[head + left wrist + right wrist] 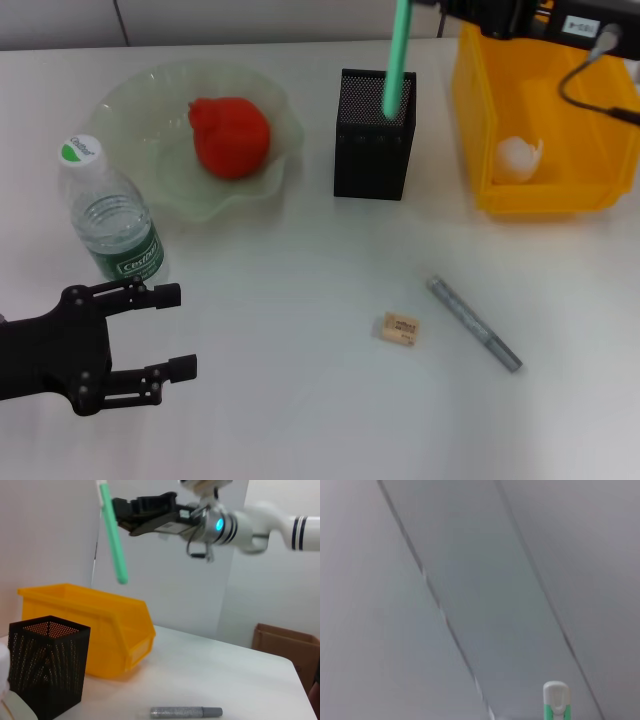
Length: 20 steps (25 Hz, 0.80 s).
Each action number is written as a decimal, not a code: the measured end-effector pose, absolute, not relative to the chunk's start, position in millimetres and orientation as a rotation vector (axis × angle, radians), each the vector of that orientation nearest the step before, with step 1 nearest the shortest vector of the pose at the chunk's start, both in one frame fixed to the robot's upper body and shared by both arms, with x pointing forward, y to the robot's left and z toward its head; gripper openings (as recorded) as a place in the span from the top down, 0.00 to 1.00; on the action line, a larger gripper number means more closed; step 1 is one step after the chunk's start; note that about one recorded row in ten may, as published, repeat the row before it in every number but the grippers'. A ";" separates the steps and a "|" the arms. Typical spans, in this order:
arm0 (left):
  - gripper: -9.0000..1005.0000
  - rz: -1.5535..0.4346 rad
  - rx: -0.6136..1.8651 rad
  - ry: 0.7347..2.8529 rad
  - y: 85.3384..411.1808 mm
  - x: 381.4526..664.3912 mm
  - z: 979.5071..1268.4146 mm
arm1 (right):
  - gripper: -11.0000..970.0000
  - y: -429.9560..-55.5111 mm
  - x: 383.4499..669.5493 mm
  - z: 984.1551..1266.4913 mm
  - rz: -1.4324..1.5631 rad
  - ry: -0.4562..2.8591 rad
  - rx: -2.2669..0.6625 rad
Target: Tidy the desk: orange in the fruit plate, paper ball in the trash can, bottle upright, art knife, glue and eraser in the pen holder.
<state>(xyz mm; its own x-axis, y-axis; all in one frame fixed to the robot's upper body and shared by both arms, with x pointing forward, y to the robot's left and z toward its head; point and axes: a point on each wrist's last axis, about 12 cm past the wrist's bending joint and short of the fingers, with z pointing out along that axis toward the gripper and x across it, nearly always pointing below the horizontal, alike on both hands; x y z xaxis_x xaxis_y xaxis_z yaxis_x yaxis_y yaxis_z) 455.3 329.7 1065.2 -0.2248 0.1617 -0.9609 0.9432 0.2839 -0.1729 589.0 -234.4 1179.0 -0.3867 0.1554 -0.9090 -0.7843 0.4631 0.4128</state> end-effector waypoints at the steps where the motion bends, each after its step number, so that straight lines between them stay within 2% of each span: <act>1: 0.20 -1.048 1.034 1.618 329.7 454.4 1064.6 | 0.90 -233.8 592.1 1167.7 1.129 1.615 -0.509; 5: 0.20 -1.046 1.029 1.619 328.6 452.4 1062.5 | 0.90 -228.1 597.1 1126.2 1.056 1.485 -0.392; 9: 0.20 -1.048 1.020 1.622 327.2 451.5 1060.4 | 0.88 -218.6 599.3 1103.4 0.961 1.494 -0.365; 18: 0.20 -1.044 1.017 1.625 323.2 453.0 1058.3 | 0.80 -204.7 613.6 1088.3 0.887 1.626 -0.332; 20: 0.20 -1.043 1.014 1.626 323.7 452.5 1058.1 | 0.74 -206.0 614.3 1091.7 0.906 1.617 -0.324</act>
<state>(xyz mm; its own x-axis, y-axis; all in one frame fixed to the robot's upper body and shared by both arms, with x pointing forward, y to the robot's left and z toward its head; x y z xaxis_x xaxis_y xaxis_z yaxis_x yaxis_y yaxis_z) 452.5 323.7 1058.1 -0.2337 0.1539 -0.9600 0.9366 0.3006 -0.1798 614.3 -206.0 1091.7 -0.2672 0.2651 -0.9265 -0.6518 0.6584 0.3764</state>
